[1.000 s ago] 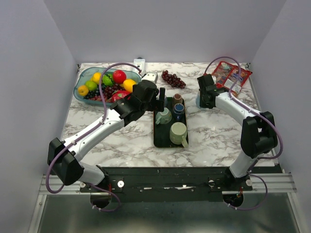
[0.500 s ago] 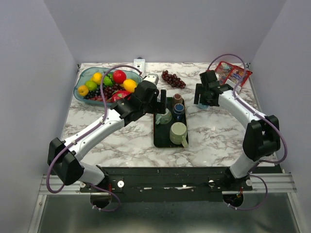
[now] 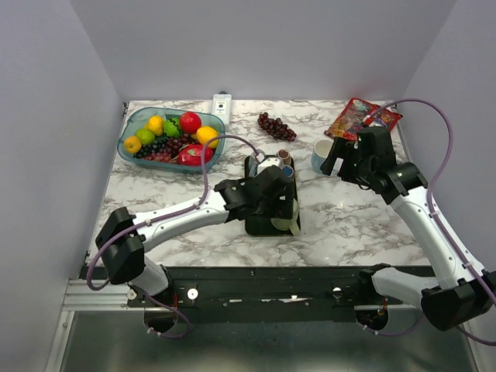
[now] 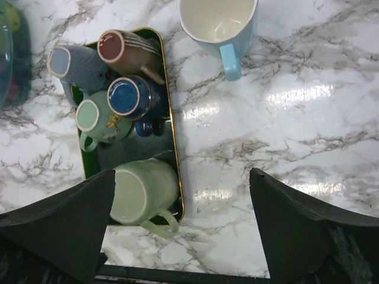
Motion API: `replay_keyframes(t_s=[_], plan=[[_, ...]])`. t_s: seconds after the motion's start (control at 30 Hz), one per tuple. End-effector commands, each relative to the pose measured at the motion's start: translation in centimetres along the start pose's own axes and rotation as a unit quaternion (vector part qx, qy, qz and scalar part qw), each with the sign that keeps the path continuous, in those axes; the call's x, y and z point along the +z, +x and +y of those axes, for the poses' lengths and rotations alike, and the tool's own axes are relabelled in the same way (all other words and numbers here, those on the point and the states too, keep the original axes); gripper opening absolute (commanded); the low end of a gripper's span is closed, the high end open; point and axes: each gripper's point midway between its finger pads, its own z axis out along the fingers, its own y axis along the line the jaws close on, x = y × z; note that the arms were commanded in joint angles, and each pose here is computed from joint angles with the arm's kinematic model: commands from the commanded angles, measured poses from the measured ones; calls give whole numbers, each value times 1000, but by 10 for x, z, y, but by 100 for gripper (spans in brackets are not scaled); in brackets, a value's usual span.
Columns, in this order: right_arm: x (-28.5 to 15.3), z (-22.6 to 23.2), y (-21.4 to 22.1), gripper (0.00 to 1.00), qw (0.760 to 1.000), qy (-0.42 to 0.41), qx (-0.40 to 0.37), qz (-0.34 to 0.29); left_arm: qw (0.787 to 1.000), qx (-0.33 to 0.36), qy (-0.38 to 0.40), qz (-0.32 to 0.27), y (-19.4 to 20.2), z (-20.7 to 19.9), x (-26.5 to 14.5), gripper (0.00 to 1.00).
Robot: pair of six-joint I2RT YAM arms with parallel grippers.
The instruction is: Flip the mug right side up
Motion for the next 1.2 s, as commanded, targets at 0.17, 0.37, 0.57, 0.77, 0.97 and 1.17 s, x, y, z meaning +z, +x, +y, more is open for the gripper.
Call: replay_keyframes(t_s=[0.17,0.37,0.57,0.77,0.97,1.17], plan=[[-11,-19,37,99,998,29,28,49,985,-133,-106,-9,21,-21,14,99],[-15,-35,59,99,995,57,44,68,974,-183,-136,5,28,-31,33,99],[-19,-41,80,97,994,54,54,84,966,-204,-154,28,49,-32,52,99],[-26,-50,92,97,994,51,52,77,952,-234,-195,-12,46,-18,60,96],[-27,-50,95,96,997,33,45,61,941,-237,-235,-46,39,-6,73,94],[-33,-51,101,95,997,23,38,67,934,-247,-251,-53,41,0,78,77]])
